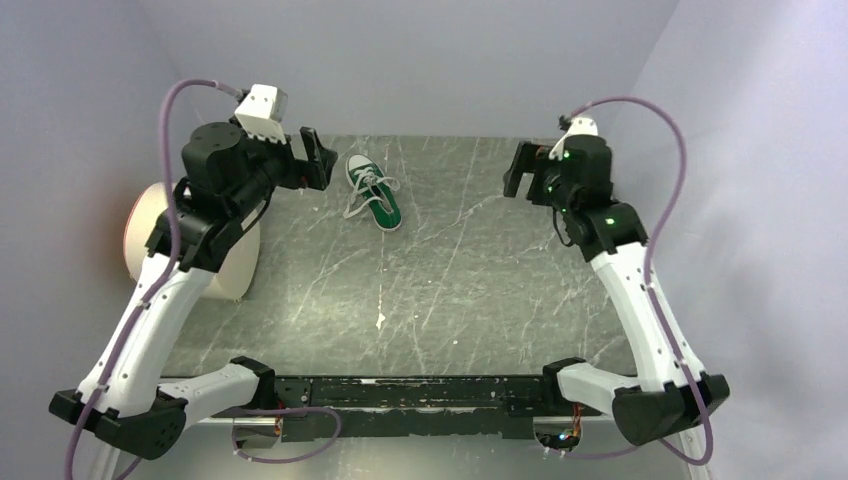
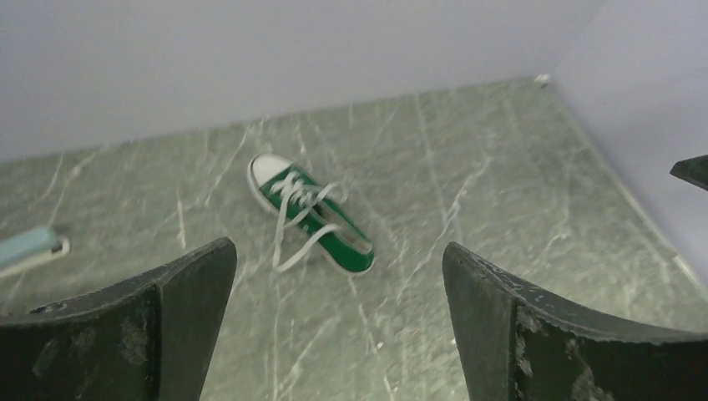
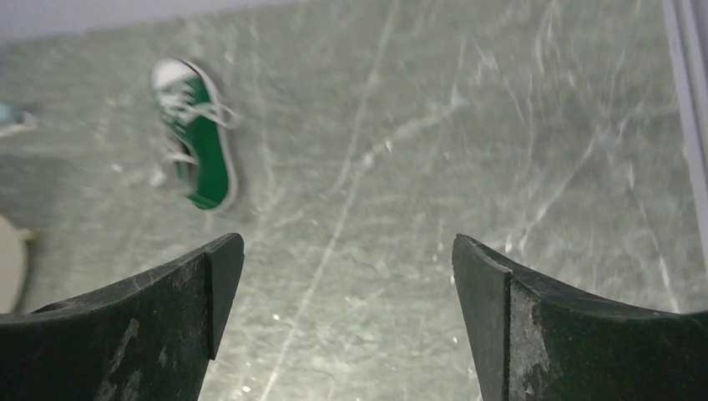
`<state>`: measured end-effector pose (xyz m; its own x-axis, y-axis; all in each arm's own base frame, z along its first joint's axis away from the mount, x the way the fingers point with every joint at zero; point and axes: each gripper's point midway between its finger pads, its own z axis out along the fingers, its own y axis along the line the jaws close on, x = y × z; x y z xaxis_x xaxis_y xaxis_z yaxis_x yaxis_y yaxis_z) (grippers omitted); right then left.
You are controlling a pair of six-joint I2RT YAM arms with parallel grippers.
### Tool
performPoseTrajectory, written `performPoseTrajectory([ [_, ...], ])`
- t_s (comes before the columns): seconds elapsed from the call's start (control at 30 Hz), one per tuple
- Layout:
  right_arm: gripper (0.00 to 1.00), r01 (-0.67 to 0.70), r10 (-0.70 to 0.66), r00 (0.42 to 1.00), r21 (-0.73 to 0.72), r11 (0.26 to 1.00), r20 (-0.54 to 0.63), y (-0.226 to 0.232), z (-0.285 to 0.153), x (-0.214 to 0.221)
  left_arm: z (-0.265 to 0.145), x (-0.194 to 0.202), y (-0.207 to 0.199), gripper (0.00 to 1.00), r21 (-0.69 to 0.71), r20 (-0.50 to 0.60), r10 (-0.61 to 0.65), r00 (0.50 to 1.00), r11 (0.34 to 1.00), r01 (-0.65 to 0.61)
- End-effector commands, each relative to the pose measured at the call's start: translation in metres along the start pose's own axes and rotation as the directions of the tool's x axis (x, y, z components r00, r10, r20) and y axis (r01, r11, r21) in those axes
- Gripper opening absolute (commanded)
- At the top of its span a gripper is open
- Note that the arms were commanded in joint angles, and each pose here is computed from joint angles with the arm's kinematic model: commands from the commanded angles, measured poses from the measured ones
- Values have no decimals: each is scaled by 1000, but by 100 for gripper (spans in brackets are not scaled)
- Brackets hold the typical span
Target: Tie the shoes
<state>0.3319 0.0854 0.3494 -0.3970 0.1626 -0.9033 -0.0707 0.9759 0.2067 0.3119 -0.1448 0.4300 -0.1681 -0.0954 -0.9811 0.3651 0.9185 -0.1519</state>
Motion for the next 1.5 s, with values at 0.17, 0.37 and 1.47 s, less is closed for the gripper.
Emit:
performPoseTrajectory([
  [0.17,100,-99,107,990,91,991,-89,-40,67,91,32,90,37,98,-76,-176,-65,982,996,53],
  [0.37,100,-146,112,968,-138,980,-226,-9,60,129,43,148,25,98,-45,-334,-41,942,999,28],
  [1.47,71,-9,-152,878,-333,943,-454,200,242,211,-32,222,-4,98,-50,-561,-70,825,997,51],
])
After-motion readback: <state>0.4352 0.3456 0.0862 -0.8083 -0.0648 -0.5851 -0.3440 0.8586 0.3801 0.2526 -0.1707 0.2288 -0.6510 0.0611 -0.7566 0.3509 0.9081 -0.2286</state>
